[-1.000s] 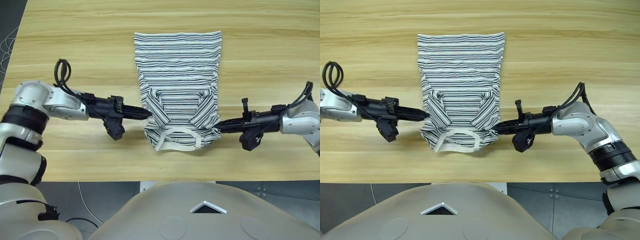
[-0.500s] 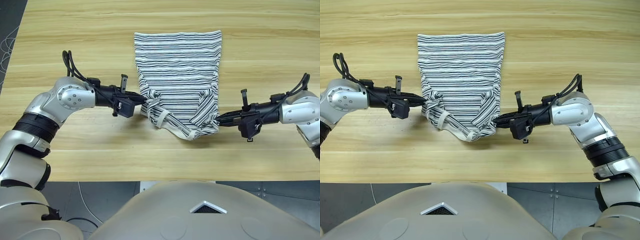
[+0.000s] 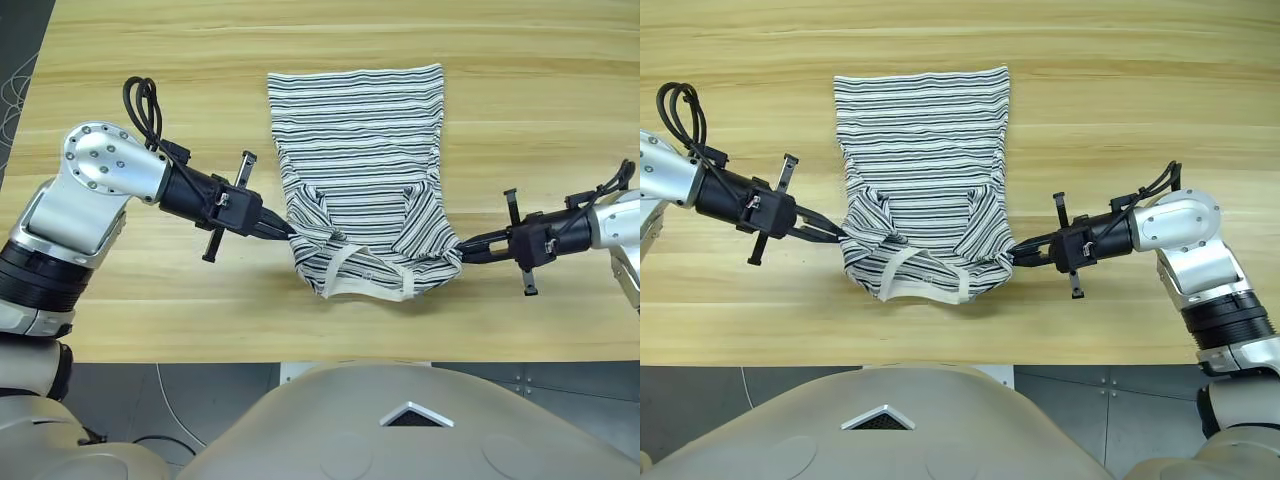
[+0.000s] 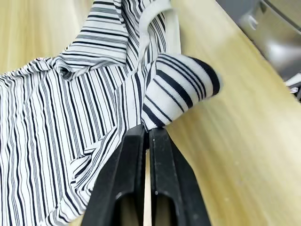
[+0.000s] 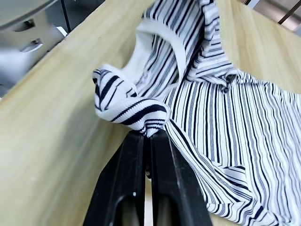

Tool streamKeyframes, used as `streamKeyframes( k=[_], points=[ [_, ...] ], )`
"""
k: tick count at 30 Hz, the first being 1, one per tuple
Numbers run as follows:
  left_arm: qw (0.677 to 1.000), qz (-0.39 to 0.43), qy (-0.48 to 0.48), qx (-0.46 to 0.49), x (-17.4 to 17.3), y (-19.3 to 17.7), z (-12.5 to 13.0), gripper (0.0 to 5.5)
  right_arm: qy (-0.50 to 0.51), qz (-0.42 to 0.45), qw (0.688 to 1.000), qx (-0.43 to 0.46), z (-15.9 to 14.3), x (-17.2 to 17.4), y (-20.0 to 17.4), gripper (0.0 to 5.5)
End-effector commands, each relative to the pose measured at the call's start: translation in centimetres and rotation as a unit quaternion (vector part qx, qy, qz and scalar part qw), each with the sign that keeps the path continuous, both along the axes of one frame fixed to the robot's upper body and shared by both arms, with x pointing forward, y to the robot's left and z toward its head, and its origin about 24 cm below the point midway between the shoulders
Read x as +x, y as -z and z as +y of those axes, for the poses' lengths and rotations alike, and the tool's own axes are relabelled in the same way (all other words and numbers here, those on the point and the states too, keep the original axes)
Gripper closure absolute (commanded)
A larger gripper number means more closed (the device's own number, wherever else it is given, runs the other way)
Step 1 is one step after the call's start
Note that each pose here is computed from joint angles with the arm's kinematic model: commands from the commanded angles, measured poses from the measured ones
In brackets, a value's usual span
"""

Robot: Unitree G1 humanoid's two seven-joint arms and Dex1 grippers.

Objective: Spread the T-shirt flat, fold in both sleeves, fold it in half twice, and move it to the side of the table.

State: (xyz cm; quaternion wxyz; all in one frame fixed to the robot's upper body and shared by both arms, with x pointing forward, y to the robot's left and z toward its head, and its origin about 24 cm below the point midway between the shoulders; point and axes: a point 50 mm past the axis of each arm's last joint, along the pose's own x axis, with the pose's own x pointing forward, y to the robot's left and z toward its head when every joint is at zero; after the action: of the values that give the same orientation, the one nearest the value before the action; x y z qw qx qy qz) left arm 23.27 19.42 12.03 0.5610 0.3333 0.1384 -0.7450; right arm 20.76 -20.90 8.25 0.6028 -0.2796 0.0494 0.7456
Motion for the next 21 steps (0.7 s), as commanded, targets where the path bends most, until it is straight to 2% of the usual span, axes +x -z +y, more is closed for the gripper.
streamKeyframes(
  k=[1,10,13,17,21],
  points=[
    [0.999,0.011,0.010,0.031,-0.5,-0.4,1.0,5.36,-0.001,0.030,1.000,-0.005,-0.7,-0.5,-0.3,5.40],
    [0.997,0.044,0.052,0.025,-1.8,-2.7,0.2,5.36,-0.020,0.112,0.993,-0.014,-1.3,-2.2,-1.5,5.40],
    [0.995,0.063,0.072,0.026,-2.5,-3.4,-0.3,5.36,-0.026,0.115,0.993,-0.014,-0.9,-2.3,-2.0,5.40],
    [1.000,0.020,0.015,-0.002,-0.3,-4.1,-1.1,5.36,0.002,0.039,0.999,0.017,-0.2,-0.2,-2.6,5.40],
    [0.999,-0.040,-0.035,0.007,1.8,-3.2,-1.3,5.36,0.052,-0.025,0.998,0.030,-0.1,2.6,-2.8,5.40]
  ],
)
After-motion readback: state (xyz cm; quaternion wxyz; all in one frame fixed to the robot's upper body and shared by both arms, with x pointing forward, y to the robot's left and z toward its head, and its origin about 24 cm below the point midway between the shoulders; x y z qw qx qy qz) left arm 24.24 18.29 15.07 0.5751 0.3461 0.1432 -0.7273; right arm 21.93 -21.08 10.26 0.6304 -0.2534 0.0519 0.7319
